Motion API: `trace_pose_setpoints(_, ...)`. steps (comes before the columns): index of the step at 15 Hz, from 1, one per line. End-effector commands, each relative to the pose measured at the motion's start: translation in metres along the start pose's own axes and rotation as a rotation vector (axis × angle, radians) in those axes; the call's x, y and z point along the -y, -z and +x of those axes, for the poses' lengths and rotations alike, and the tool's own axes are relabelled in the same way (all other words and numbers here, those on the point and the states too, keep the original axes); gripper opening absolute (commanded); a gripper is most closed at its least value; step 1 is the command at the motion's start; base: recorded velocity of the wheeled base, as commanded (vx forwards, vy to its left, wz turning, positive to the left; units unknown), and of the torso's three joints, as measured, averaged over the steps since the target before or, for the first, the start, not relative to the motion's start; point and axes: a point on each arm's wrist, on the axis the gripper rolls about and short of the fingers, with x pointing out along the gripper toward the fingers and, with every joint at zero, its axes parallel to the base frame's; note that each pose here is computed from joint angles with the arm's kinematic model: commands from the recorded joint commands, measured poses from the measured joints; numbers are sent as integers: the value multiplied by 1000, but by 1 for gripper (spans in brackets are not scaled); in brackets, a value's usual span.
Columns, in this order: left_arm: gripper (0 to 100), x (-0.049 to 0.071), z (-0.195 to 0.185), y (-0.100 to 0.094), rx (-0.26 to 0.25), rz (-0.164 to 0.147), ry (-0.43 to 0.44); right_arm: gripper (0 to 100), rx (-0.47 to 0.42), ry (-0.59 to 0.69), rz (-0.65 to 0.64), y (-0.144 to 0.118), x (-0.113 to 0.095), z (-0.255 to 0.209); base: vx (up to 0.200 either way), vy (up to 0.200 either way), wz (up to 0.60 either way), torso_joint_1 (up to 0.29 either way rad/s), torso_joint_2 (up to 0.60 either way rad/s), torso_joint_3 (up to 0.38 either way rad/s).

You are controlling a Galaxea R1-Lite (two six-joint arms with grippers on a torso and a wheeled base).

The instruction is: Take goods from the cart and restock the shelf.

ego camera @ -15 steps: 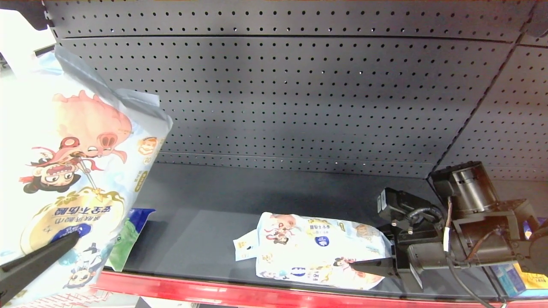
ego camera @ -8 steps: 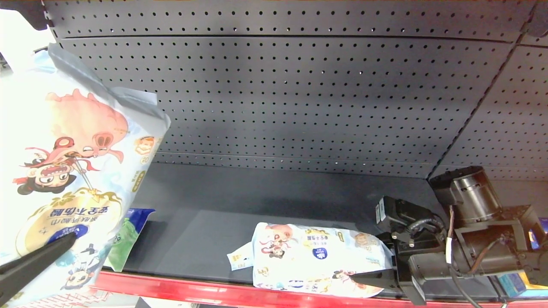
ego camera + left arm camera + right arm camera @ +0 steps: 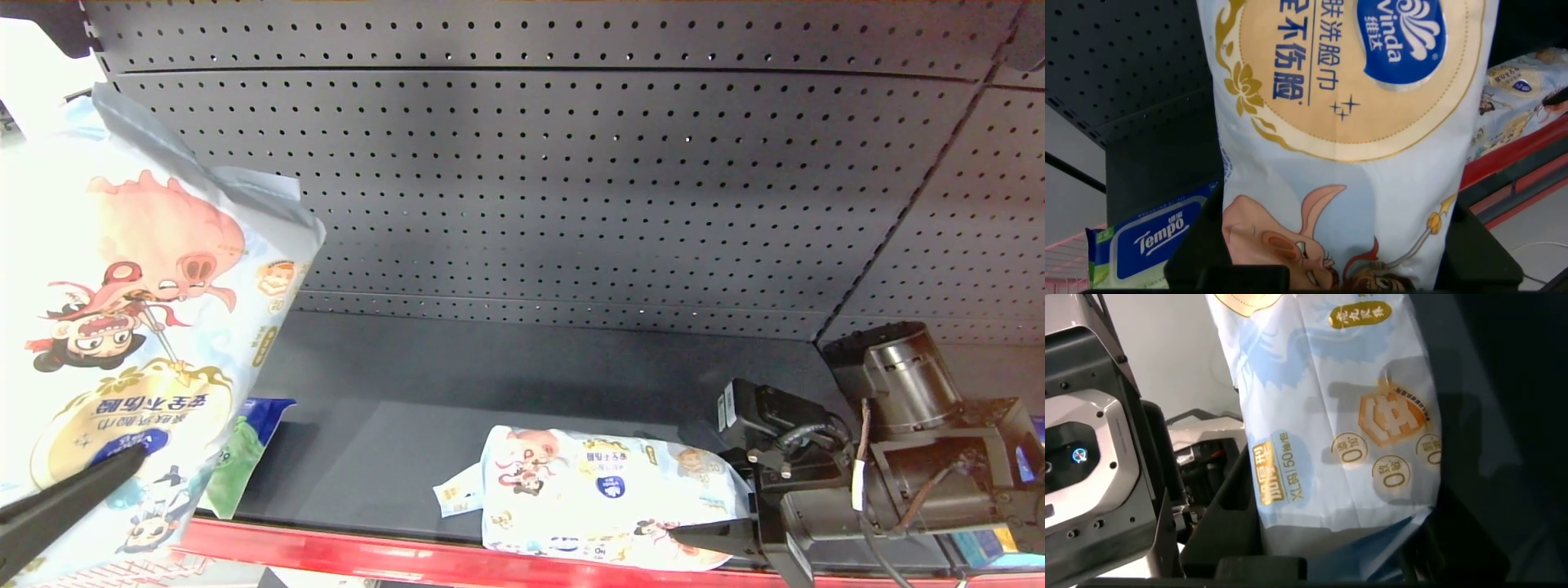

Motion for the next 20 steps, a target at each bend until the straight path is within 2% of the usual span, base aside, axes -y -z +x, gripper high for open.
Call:
trace_pose_setpoints(1,0,0,0,0,1,0,0,0,-4,0,3,1,0,0,0,0,0,0,0,0)
trace_pose_setpoints(4,0,0,0,1,-2,-1,1,0,2,-4,3,-1,1,1,0,0,0,0,0,0)
trace_pose_setpoints(5,0,0,0,0,-1,0,0,100,6,-2,19,-2,1,0,0,0,0,0,0,0)
trace_pose_setpoints(10,0,0,4,1,-17,-2,21,100,64,49,1,-6,-5,-22,0,0,0,0,0,0)
trace_pose_setpoints(13,0,0,14,2,-49,-7,55,100,102,131,5,7,-13,-51,0,0,0,0,0,0)
trace_pose_setpoints(15,0,-1,29,4,-103,-12,102,100,178,249,-12,28,-36,-84,0,0,0,0,0,0)
trace_pose_setpoints(17,0,-3,45,3,-146,40,130,100,254,374,-24,49,-58,-105,0,0,0,0,0,0)
trace_pose_setpoints(18,0,-6,58,1,-176,91,143,100,303,486,-25,66,-78,-119,0,0,0,0,0,0)
trace_pose_setpoints(20,0,-10,79,-3,-208,143,169,100,405,647,15,83,-106,-134,0,0,0,0,0,0)
